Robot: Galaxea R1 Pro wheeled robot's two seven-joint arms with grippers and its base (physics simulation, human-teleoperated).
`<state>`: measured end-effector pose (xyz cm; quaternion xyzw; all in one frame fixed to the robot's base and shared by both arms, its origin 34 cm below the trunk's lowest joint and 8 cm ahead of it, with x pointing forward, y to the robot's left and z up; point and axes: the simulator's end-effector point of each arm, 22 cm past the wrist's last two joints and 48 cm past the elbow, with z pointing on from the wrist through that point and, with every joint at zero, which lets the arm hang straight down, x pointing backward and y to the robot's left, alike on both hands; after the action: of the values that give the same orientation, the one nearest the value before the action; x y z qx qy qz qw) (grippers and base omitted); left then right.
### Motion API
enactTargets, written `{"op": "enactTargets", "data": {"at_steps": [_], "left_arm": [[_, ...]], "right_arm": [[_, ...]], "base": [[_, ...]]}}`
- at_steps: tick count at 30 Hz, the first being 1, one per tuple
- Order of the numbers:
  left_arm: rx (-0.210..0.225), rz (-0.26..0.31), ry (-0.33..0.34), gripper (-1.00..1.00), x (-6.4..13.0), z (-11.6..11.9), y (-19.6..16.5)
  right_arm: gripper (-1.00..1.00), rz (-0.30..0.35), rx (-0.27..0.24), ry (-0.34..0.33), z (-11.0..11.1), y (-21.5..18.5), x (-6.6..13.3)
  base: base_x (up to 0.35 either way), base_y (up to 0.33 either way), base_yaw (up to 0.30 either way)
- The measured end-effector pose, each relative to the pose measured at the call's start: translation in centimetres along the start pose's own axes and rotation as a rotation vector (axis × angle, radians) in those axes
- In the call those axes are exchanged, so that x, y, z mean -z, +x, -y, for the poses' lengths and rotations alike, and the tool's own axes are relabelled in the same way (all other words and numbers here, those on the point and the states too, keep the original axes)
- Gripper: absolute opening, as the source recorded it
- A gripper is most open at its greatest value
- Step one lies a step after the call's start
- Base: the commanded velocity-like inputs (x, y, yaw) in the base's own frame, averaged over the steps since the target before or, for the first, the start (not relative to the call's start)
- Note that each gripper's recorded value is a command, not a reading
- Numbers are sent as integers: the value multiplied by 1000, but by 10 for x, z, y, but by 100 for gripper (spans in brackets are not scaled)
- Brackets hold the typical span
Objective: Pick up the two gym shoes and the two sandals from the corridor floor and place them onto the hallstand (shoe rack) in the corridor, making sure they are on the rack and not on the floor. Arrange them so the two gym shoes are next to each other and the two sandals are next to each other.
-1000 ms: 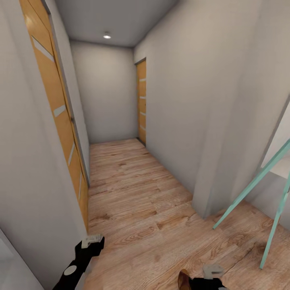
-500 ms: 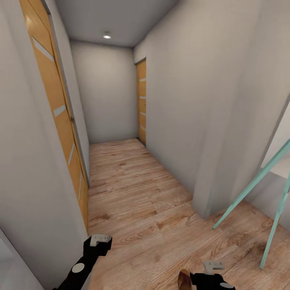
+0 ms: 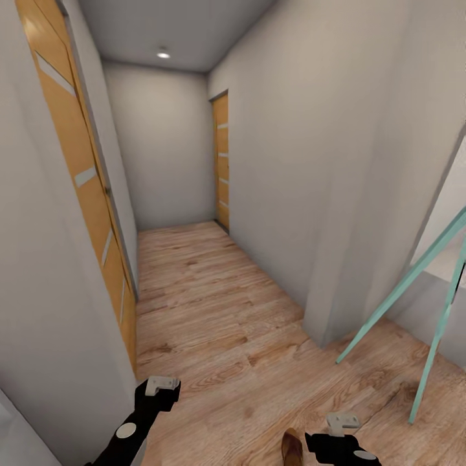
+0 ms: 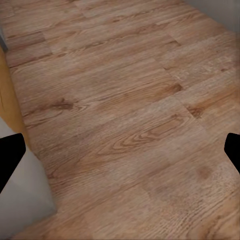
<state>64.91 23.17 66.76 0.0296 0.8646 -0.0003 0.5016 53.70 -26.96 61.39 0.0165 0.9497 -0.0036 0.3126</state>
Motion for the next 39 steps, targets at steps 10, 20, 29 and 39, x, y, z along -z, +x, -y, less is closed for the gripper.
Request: {"op": "enactTargets", "data": {"at_steps": [10, 20, 29, 39], "left_arm": [[0, -1, 1, 100, -2, 0, 5], [0, -16, 5, 100, -6, 2, 16], [1, -31, 6, 100, -14, 3, 38], [1, -47, 7, 100, -23, 3, 63]], "right_arm": [[100, -1, 0, 0, 0, 4, -4], [100, -13, 0, 2, 1, 11, -9], [100, -27, 0, 3, 2, 27, -24], [100, -43, 1, 3, 2, 45, -40]], "base": [[0, 0, -7], [0, 0, 0], [0, 0, 10], [0, 0, 61]]}}
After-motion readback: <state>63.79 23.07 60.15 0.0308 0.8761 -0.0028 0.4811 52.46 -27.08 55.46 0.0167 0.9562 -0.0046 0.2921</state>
